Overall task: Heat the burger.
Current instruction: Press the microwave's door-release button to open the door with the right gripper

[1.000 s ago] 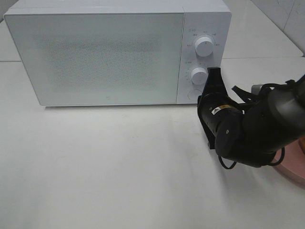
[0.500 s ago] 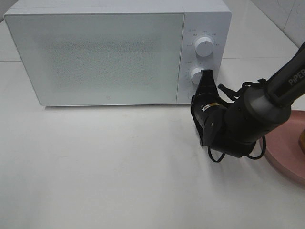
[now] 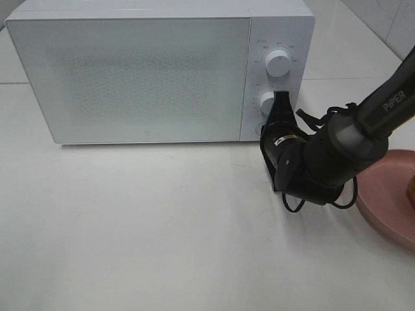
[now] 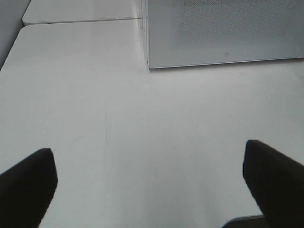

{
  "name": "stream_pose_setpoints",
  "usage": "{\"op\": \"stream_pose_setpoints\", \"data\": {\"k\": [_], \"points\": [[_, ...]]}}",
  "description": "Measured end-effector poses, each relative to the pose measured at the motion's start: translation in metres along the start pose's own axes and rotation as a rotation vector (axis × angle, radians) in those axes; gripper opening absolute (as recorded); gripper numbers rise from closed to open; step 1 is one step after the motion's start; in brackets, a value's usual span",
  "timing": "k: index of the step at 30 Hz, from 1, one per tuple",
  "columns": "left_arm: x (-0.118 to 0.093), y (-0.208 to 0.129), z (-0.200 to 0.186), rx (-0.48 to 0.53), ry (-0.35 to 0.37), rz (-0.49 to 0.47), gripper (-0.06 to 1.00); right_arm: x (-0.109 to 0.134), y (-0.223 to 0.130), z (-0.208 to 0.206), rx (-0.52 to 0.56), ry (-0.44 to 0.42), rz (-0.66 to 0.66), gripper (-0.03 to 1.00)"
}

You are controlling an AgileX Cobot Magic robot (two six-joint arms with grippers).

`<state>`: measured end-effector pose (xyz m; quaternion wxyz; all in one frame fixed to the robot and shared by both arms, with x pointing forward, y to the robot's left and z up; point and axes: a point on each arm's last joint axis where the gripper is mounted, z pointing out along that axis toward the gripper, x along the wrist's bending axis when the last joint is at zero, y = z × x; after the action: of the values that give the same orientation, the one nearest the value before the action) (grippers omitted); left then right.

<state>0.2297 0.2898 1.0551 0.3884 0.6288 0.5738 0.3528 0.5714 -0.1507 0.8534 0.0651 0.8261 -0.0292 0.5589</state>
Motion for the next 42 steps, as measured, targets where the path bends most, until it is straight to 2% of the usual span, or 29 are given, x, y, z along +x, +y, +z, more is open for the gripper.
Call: {"op": "stream_pose_setpoints", "data": {"k": [26, 34, 42], "points": [[0.000, 0.000, 0.000, 0.000, 0.000, 0.000, 0.99, 0.004, -0.005, 0.006, 0.018, 0.027, 0.072, 0.00], [0.000, 0.000, 0.000, 0.000, 0.000, 0.000, 0.99, 0.004, -0.012, 0.012, -0.022, 0.060, 0.081, 0.00], [0.000, 0.000, 0.000, 0.000, 0.000, 0.000, 0.99, 0.003, -0.011, 0.011, -0.039, 0.058, 0.078, 0.00]]}}
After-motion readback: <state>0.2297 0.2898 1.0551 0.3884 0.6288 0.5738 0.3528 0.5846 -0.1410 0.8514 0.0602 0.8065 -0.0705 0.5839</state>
